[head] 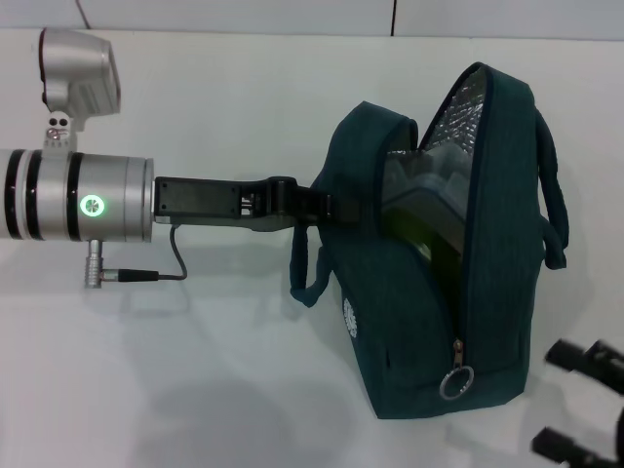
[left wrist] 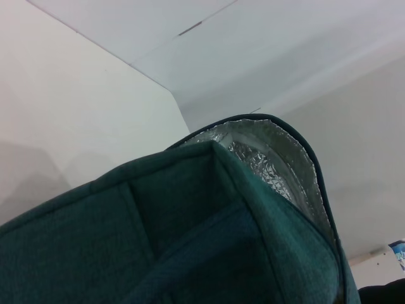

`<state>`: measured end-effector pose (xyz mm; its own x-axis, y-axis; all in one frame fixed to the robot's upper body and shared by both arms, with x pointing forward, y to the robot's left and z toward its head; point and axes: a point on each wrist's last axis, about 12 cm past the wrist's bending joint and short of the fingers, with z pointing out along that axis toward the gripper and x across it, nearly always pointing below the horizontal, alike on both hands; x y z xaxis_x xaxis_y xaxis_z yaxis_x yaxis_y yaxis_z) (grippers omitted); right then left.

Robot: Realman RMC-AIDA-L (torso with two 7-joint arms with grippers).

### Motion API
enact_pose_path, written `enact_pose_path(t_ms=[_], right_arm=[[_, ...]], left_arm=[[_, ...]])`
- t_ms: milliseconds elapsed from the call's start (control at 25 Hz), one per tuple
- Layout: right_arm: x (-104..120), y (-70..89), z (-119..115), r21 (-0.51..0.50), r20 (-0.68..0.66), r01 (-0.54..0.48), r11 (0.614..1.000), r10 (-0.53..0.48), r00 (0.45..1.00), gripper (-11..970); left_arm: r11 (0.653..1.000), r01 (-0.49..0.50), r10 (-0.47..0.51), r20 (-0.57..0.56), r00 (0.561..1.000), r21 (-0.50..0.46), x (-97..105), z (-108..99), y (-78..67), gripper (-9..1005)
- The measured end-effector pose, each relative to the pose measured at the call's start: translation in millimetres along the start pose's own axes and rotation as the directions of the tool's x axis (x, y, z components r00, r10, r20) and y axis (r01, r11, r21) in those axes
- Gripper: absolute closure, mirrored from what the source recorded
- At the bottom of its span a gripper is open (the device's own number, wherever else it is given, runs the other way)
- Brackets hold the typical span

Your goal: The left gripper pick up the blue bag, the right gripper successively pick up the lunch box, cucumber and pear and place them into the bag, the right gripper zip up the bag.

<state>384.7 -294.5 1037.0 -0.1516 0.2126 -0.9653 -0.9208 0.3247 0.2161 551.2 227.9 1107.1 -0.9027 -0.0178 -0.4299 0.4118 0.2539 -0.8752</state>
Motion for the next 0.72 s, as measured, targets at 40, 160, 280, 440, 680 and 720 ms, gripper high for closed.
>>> enact_pose_path(t_ms=[40, 160, 280, 440, 680, 720], right_arm=[[4.1, 0.5, 1.3, 0.002, -0.023, -0.002, 1.0, 0.002, 1.0, 132], [12.8, -0.4, 4.9, 0.021, -0.072, -0.006, 1.0, 0.008, 0.997, 132], [19.7, -4.9, 11.7, 0.022, -0.128, 0.001, 1.0, 0.002, 0.992, 133], [23.8, -13.2, 23.7, -0.002, -0.182, 0.012, 1.0, -0.013, 0.983, 133], [22.2, -21.8, 36.3, -0.034, -0.2, 0.023, 0.999, -0.029, 0.979, 133], [22.3, -22.3, 36.8, -0.032, -0.201, 0.024, 0.999, -0.03, 0.979, 133]], left_arm=[[1.0, 0.0, 0.0, 0.0, 1.0, 0.0, 0.0, 0.1, 0.0, 905], [1.0, 0.0, 0.0, 0.0, 1.0, 0.001, 0.2, 0.5, -0.1, 904], [1.0, 0.0, 0.0, -0.001, 1.0, 0.002, 0.2, 1.1, -0.2, 904], [1.0, 0.001, -0.001, -0.001, 1.0, 0.004, 0.7, 1.7, -0.2, 904], [1.0, 0.002, -0.002, -0.001, 1.0, 0.004, 1.0, 1.6, -0.1, 903], [1.0, 0.002, -0.002, -0.001, 1.0, 0.004, 1.0, 1.6, -0.1, 903]])
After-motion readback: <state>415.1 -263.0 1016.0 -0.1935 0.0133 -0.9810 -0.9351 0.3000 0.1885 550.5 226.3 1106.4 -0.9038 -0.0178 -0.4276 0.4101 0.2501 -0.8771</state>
